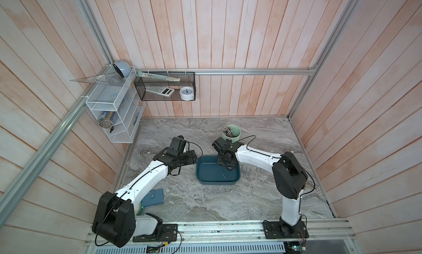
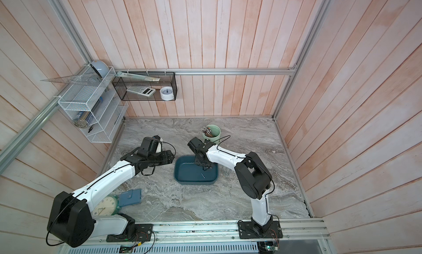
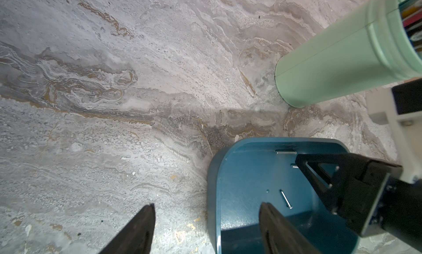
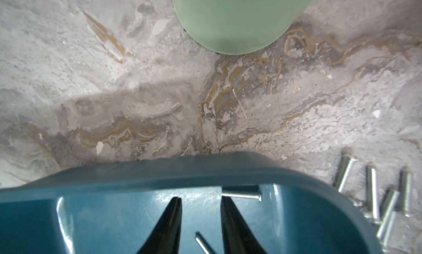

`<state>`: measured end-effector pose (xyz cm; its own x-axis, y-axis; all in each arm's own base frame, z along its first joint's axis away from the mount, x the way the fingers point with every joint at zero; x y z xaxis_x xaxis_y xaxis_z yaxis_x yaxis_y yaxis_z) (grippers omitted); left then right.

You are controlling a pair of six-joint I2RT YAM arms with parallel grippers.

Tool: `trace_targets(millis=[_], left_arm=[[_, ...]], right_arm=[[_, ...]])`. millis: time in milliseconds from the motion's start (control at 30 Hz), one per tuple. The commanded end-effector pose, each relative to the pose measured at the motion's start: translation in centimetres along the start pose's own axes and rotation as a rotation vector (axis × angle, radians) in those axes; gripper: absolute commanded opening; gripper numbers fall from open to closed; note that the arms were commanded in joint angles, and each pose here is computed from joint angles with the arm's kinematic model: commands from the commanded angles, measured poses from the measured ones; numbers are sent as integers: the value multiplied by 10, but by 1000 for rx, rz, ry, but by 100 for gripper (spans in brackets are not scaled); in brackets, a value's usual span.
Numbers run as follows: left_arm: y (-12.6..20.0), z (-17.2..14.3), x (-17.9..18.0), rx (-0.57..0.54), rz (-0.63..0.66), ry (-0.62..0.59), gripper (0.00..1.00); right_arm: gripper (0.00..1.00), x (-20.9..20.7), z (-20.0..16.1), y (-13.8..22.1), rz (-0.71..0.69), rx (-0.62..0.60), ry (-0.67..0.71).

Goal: Take out the screws from the storage box
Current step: Pick up the screw from the storage box.

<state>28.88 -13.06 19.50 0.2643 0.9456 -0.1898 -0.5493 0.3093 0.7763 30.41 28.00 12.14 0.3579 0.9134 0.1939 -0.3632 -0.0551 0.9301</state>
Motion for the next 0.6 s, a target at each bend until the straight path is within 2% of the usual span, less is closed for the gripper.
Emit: trace_targets(millis=[0,333,567], left_arm=[[4,3,1,-39,12,-18,77],[6,5,2,-52,15,-15,77],[6,5,2,-54,14,-14,77]], right_arm=[[37,-2,-1,-8,-59,-23,-52],[39,-8,-3,-18,-112,-39,-190],[40,-6,-2,-23,-110,-40,-232]])
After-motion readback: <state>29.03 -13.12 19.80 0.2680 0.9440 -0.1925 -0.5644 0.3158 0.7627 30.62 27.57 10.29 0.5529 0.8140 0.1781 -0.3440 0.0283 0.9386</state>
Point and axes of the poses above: each gripper's point midway between its finger pads, its own y axis back along the fingers, its own x axis along the line the jaws close on, z = x × y, the point moved 7 cm from there along y, back along the fingers, and after that the axes turned 15 degrees about -y, right-handed, at the moved point
